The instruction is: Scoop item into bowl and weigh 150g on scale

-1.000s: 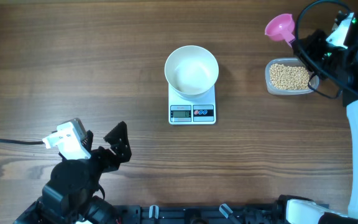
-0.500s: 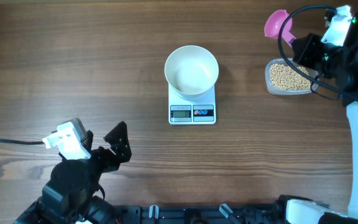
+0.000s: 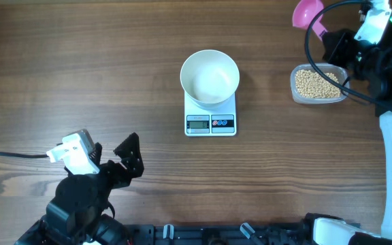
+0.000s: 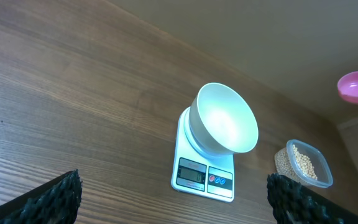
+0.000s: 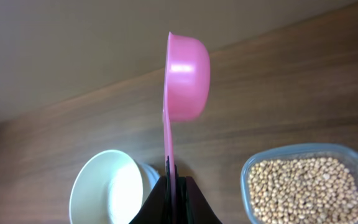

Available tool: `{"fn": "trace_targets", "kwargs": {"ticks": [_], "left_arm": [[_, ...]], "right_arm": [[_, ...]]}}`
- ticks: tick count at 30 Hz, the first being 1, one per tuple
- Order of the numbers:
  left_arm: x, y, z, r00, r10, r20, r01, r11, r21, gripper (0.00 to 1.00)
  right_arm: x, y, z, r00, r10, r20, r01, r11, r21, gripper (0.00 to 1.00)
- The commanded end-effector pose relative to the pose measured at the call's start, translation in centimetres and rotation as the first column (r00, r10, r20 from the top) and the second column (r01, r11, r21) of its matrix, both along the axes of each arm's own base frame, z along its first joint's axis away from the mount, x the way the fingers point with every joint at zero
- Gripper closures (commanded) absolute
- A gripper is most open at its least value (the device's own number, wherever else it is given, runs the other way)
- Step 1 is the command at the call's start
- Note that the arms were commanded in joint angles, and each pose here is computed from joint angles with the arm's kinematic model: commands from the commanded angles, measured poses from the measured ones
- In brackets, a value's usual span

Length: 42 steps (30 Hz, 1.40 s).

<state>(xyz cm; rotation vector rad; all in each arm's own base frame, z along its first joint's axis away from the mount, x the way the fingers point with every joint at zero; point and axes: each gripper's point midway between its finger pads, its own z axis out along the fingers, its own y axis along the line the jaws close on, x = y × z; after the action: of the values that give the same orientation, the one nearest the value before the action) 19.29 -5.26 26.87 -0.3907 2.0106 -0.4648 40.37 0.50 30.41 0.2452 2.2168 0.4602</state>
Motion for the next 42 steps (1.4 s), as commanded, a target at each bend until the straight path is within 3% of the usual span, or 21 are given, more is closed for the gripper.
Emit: {"fn": "trace_targets", "kwargs": {"ticks": [1,13,22,30,35,42], "left_arm": [[0.2,0.4,-0.2,1.000,0.020,-0.001,-0.020,1.000,0.019,0.00],[0.2,0.4,-0.2,1.000,0.020,-0.001,-0.020,1.000,0.019,0.00],[0.2,0.4,-0.2,1.000,0.020,-0.001,-0.020,1.000,0.019,0.00],[0.2,0.4,-0.2,1.000,0.020,-0.001,-0.020,1.000,0.019,0.00],[0.2,0.4,-0.2,1.000,0.020,-0.001,-0.020,1.000,0.019,0.00],[0.2,0.4,-0.2,1.000,0.020,0.000,-0.020,1.000,0.019,0.00]], "right_arm": [[-1.0,1.4,-0.2,0.997,0.078,-0.023,-0.077,0.996,0.039,0.96],[-6.1,0.5,-5.3,0.950,0.057,-0.308,-0.069,0.997,-0.029,0.96],[-6.4,0.8,-5.3,0.946,0.092,-0.310,-0.107,0.994,-0.031,0.96],[-6.1,-3.2,-5.9,0.949,-0.038,-0.314,-0.050,0.962,-0.268,0.96],[-6.2,-7.5,-5.6,0.938,-0.177,-0.298,0.002,0.863,-0.506,0.96],[-4.7,-7.8,-4.8,0.953,-0.195,-0.233,0.051,0.858,-0.511,0.96]]}}
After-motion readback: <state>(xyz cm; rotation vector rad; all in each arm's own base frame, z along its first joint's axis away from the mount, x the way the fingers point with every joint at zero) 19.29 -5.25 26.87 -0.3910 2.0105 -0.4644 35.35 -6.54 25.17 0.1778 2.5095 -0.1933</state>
